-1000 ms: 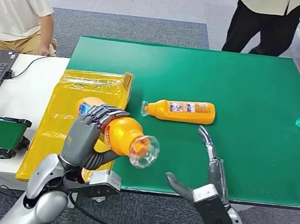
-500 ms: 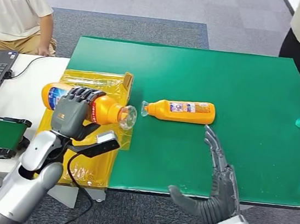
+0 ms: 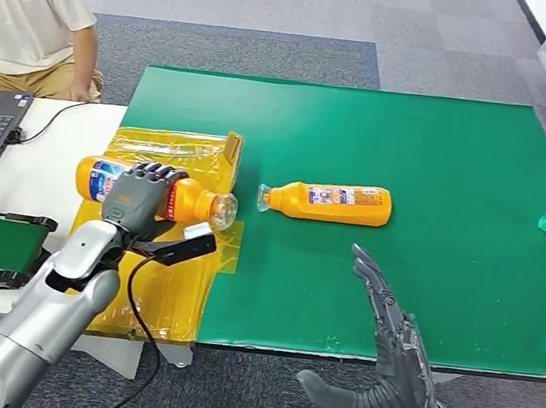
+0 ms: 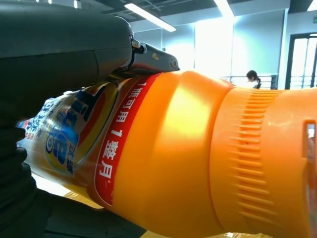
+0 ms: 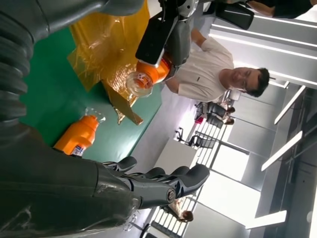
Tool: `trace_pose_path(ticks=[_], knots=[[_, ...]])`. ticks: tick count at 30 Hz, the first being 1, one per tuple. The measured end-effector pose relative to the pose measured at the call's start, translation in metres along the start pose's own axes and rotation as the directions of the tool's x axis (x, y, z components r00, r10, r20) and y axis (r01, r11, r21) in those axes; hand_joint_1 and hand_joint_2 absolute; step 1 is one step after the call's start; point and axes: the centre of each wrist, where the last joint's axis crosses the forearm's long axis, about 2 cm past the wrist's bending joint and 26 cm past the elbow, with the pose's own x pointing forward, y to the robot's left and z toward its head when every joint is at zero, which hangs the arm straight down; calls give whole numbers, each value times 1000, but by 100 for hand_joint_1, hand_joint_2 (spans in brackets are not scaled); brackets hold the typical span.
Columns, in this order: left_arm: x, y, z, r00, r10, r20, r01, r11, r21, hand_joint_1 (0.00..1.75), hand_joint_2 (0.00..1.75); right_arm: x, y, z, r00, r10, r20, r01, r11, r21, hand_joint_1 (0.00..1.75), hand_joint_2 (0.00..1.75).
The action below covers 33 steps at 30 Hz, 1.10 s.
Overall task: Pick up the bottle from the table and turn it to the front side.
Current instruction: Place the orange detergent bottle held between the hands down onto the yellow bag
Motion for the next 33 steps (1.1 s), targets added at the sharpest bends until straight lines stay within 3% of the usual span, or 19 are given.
trace_pose_path(ticks=[21,33], knots=[[-3,-13,-3,1000,-2,-26,1,998,-55,175,175,0,0,1,1000,-8,-6,8,999,31,0,175],[12,-48,-10,999,10,-35,-17,978,-209,175,175,2,7,-2,1000,8,22,-11,994,108,0,175]])
